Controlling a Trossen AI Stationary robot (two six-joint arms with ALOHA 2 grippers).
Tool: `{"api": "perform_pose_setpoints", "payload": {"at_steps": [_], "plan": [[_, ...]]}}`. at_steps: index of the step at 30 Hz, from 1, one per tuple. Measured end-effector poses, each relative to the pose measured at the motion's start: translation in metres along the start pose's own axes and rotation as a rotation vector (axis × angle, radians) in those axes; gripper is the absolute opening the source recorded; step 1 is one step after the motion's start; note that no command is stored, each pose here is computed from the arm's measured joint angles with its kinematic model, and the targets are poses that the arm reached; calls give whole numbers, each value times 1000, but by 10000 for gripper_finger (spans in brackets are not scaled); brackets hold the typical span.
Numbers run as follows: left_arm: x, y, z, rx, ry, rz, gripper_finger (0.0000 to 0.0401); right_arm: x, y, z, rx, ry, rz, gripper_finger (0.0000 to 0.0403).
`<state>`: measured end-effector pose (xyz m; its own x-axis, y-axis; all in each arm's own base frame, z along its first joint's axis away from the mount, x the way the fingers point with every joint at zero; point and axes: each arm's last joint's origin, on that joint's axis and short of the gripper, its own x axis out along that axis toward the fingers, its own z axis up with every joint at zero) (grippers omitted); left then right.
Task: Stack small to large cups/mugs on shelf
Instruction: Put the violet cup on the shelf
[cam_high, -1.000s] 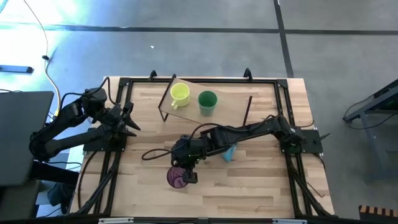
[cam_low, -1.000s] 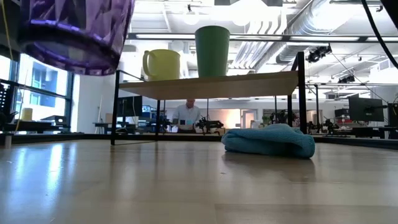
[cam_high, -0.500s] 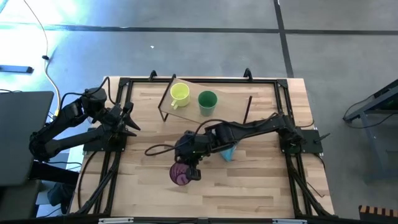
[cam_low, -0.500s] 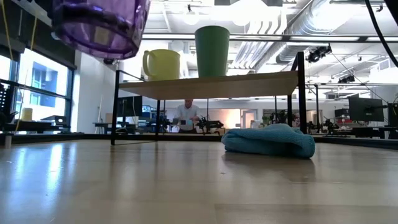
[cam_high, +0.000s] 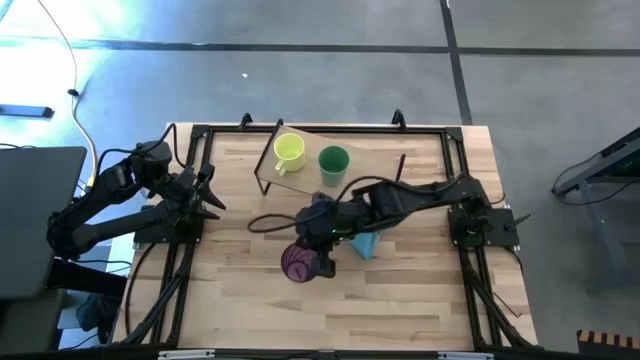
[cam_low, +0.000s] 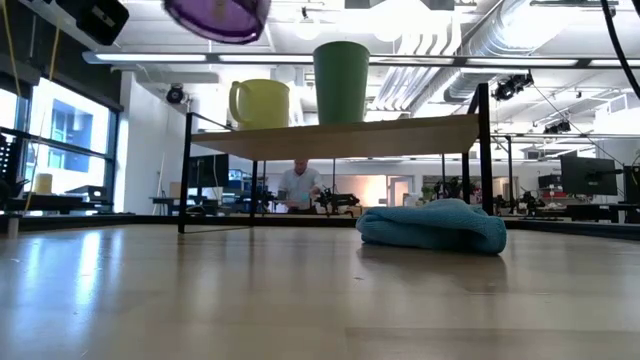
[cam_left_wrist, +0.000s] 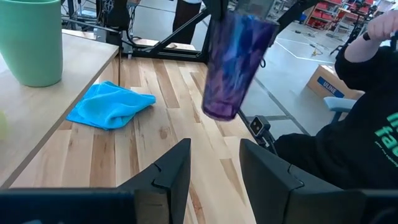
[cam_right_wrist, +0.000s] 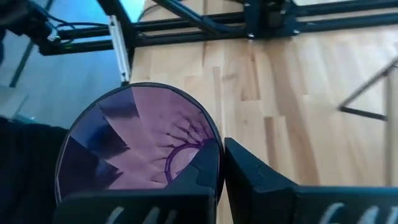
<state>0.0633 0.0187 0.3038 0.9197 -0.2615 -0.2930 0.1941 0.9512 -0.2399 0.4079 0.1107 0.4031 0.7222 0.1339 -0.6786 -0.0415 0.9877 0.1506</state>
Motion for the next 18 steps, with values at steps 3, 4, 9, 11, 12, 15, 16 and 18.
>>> {"api": "perform_pose_setpoints", "payload": {"at_steps": [3, 4, 9, 11, 12, 15, 16, 18], "plan": [[0, 0, 0, 0, 0, 1, 127, -13, -2, 0, 14, 0, -24, 0], [0, 0, 0, 0, 0, 1, 127, -16, -3, -1, 19, -2, -37, 0], [0, 0, 0, 0, 0, 0, 127, -35, -5, -2, 40, -7, -78, 0], [0, 0, 0, 0, 0, 1, 127, -41, -7, -3, 47, -2, -92, 0], [0, 0, 0, 0, 0, 0, 127, -42, -7, -3, 48, 2, -96, 0], [0, 0, 0, 0, 0, 0, 127, -47, -10, -6, 62, 24, -111, 0], [0, 0, 0, -1, 0, 0, 127, -49, -11, -7, 74, 32, -123, 0], [0, 0, 0, -1, 0, 1, 127, -53, -14, -9, 95, 52, -155, 0]]}}
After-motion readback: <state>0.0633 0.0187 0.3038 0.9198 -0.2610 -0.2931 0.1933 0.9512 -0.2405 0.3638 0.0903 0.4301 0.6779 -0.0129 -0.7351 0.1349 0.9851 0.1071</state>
